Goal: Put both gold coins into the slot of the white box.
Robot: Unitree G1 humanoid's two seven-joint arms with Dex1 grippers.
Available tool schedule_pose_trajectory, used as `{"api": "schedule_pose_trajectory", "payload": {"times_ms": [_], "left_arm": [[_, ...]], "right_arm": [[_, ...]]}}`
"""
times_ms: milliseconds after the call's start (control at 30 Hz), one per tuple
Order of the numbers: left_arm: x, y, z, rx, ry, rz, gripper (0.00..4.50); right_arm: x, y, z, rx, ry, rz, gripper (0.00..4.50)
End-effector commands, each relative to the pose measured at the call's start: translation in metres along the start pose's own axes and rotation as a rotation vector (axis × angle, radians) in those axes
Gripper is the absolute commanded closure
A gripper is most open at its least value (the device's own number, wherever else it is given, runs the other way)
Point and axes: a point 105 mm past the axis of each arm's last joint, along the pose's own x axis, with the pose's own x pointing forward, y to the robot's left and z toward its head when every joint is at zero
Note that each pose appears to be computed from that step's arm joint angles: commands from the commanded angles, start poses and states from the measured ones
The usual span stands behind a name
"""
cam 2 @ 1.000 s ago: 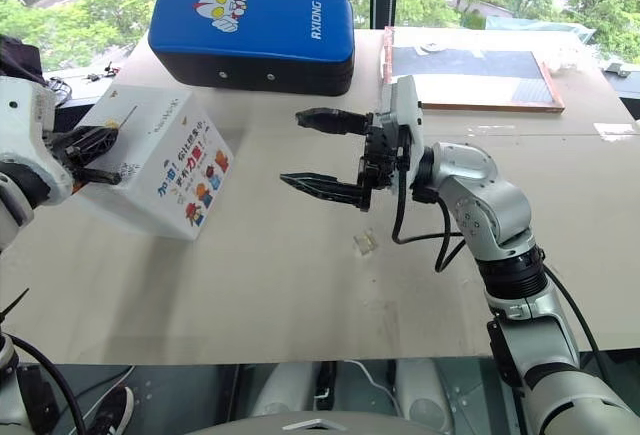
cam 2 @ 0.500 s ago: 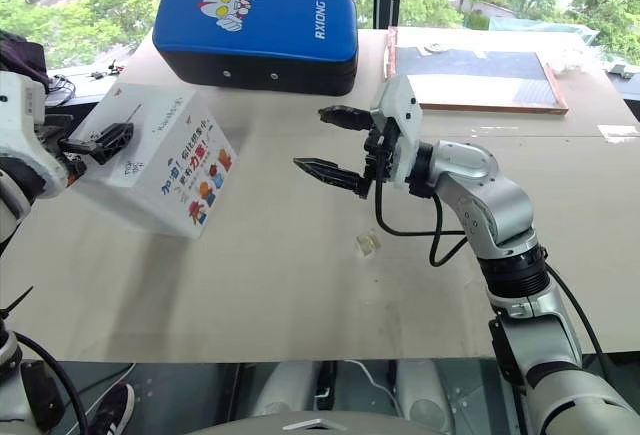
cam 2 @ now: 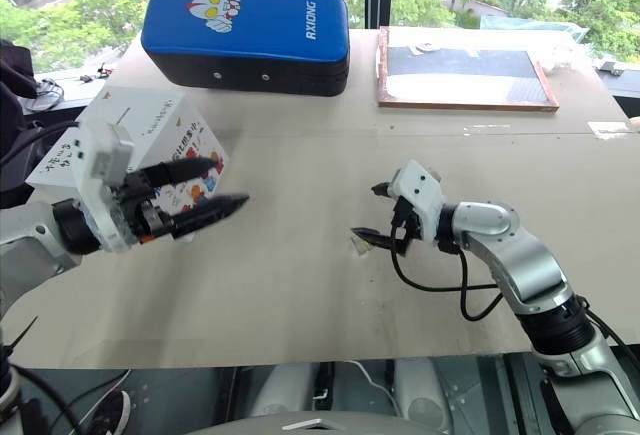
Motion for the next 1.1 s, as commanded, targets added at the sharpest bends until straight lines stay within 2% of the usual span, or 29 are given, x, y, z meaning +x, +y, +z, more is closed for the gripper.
{"api": "schedule_pose_trajectory", "payload": {"times_ms": [33, 100, 167, 233, 267, 500, 600, 733, 933, 1100], "left_arm": [[0.002, 0.002, -0.006, 0.054, 0.055, 0.0, 0.0], [0.004, 0.004, -0.009, 0.064, 0.079, 0.0, 0.0], [0.006, 0.004, -0.012, 0.076, 0.097, -0.007, 0.0], [0.007, 0.005, -0.013, 0.081, 0.102, -0.01, 0.0], [0.008, 0.004, -0.013, 0.083, 0.103, -0.012, 0.0], [0.01, 0.004, -0.012, 0.086, 0.103, -0.016, 0.0], [0.015, 0.003, -0.008, 0.069, 0.057, -0.022, 0.0], [0.021, -0.004, 0.01, -0.036, -0.138, -0.076, 0.0], [0.017, -0.005, 0.046, -0.336, -0.616, -0.163, 0.0], [0.017, -0.01, 0.061, -0.494, -0.825, -0.218, 0.0]], "right_arm": [[0.001, 0.01, 0.0, -0.042, 0.033, 0.025, 1.4], [0.002, 0.015, -0.006, -0.047, 0.067, 0.047, 2.52], [0.003, 0.018, -0.012, -0.054, 0.096, 0.061, 3.09], [0.003, 0.019, -0.015, -0.056, 0.112, 0.059, 4.17], [0.003, 0.019, -0.017, -0.06, 0.122, 0.049, 4.43], [0.002, 0.014, -0.018, -0.062, 0.121, 0.021, 4.43], [0.002, 0.01, 0.0, 0.002, 0.03, 0.003, 4.43], [0.006, 0.006, 0.037, 0.147, -0.167, -0.002, 4.43], [0.008, 0.016, 0.104, 0.417, -0.502, 0.122, 4.43], [0.007, 0.025, 0.133, 0.524, -0.619, 0.213, 4.43]]}}
